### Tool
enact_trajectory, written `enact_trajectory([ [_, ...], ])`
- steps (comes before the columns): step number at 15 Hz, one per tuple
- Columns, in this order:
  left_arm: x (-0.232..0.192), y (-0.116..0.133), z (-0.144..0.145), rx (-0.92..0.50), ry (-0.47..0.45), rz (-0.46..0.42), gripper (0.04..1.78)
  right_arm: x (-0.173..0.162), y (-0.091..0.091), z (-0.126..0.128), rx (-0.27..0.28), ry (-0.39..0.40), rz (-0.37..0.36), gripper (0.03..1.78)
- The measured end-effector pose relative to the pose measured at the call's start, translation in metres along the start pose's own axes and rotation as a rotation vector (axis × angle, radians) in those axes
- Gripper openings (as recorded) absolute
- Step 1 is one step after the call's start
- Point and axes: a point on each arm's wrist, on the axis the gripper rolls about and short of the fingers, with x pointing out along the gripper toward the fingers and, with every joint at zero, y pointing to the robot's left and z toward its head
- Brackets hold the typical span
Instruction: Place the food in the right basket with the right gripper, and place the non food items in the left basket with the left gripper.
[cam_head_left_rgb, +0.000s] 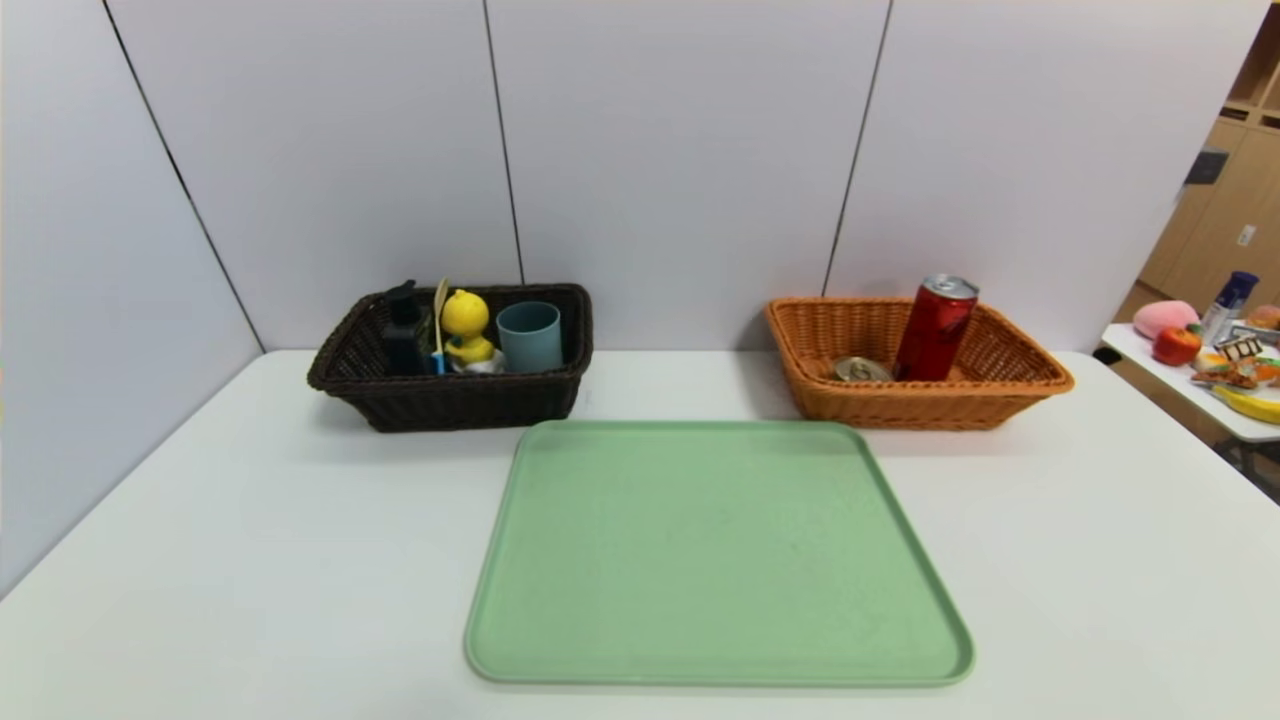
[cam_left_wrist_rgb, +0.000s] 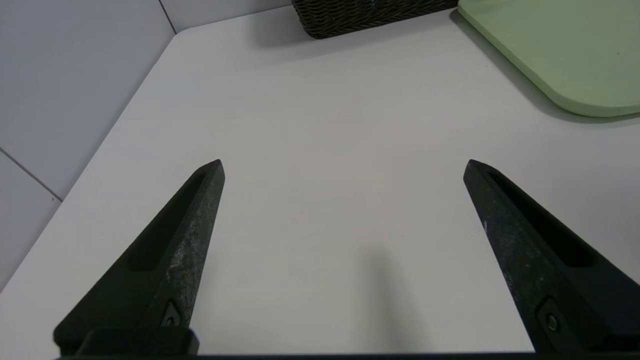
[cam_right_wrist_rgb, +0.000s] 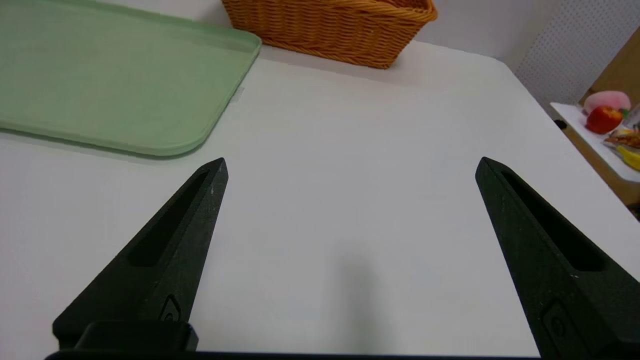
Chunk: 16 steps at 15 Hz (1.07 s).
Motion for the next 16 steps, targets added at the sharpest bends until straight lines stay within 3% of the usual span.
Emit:
enact_trajectory([
  [2, 0.0, 0.0, 0.0, -0.007, 0.0, 0.0, 1.69, 0.0, -0.0001, -0.0003, 0.015, 0.004, -0.005, 1.71],
  [6, 0.0, 0.0004, 0.0, -0.098, 0.002, 0.017, 1.69, 0.0, -0.0011, -0.0001, 0.185, 0.004, -0.051, 1.71],
  [16, 0.0, 0.0012, 0.0004, -0.157, -0.001, 0.048, 1.69, 0.0, -0.0012, -0.0001, 0.198, 0.004, -0.053, 1.71],
])
